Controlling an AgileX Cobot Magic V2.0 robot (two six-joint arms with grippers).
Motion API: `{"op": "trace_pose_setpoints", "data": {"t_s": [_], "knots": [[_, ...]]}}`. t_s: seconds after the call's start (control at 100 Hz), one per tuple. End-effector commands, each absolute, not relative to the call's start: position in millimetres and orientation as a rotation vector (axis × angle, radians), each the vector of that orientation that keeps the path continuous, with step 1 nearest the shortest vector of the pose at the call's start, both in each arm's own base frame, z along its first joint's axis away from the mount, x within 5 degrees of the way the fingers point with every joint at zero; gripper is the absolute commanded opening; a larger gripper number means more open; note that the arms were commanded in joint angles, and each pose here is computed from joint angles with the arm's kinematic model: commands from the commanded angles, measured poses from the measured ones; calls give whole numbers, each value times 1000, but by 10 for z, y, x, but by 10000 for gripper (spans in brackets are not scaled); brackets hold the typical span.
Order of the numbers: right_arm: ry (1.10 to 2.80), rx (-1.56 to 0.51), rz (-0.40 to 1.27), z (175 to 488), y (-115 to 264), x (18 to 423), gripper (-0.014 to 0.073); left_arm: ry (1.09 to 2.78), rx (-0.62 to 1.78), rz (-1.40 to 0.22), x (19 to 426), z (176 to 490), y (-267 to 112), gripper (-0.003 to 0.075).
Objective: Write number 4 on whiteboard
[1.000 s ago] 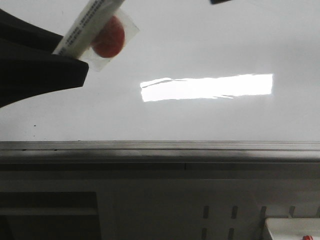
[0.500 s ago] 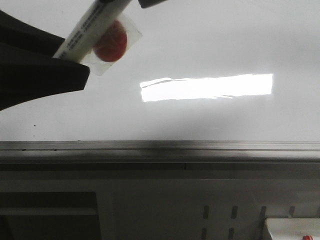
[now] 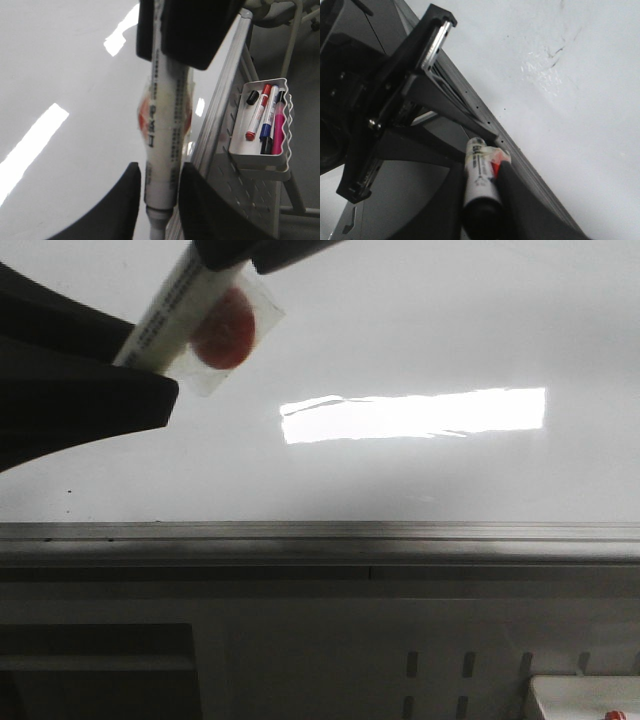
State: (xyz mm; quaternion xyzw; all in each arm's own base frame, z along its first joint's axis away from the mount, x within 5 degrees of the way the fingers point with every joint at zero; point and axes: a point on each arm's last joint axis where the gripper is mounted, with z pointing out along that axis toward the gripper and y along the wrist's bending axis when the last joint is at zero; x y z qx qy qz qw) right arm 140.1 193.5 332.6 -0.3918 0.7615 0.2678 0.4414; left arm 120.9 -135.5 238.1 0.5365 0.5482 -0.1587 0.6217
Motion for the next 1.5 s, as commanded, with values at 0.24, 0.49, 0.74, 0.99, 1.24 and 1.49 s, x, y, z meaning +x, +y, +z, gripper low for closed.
{"op": "trace_pose_setpoints", "data": {"t_s": [0.24,0.49,0.74,0.99,1.24,1.49], "knots": [[1808,-841,625,3605,1810,1591,-64,1482,818,-404,1199,2658,-1071,458],[1844,-775,532,3842,1733,1936,-64,1508,714,-402,1097,2754,-902,457],[1822,-746,451,3998,1778,2267,-64,1528,599,-327,1197,2776,-762,440],[1963,-794,433,3723,1830,2375,-64,1517,572,-309,1218,2792,-730,440],[2028,-813,460,3420,1894,2311,-64,1517,572,-309,1218,2792,-730,440],[2073,-790,397,3537,1587,2236,-64,1517,572,-309,1218,2792,-730,440]]}}
